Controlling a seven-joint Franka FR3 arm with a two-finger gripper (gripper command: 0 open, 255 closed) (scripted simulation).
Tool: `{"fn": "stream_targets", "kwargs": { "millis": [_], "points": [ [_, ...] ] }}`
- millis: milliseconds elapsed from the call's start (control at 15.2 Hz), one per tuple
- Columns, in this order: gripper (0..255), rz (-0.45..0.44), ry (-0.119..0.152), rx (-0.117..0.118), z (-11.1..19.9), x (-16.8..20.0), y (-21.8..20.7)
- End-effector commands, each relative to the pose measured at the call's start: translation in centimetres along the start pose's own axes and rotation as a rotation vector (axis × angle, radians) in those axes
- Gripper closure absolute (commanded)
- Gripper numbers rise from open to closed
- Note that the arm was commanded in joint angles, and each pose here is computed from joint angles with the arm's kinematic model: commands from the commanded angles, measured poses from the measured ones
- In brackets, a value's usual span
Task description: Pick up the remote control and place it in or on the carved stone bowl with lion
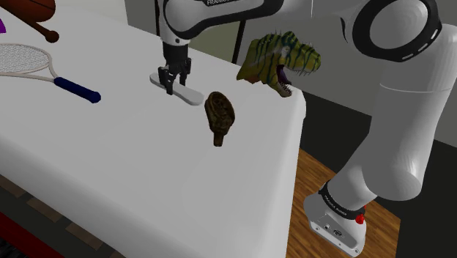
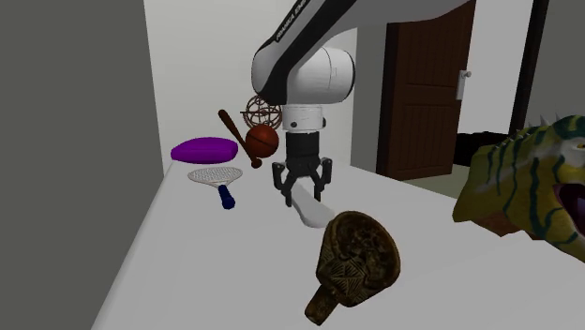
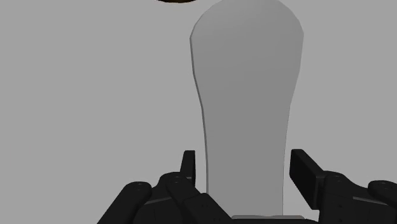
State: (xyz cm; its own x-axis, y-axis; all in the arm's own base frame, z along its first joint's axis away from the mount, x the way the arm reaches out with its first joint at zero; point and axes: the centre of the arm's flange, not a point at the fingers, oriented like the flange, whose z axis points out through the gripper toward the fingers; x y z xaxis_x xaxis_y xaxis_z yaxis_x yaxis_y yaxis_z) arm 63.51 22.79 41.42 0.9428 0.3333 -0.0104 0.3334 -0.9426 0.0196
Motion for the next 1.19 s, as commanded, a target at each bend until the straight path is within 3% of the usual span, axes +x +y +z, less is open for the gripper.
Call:
{"fn": "stream_targets", "kwargs": {
  "millis": [0, 990, 1122],
  "points": [
    [255, 0.000, 0.000, 0.000, -1.1, -0.1, 0.1],
    [255, 0.000, 0.000, 0.000, -8.7, -0.2, 0.3],
    [255, 0.000, 0.000, 0.000, -8.7, -2.8, 0.4]
  ]
}}
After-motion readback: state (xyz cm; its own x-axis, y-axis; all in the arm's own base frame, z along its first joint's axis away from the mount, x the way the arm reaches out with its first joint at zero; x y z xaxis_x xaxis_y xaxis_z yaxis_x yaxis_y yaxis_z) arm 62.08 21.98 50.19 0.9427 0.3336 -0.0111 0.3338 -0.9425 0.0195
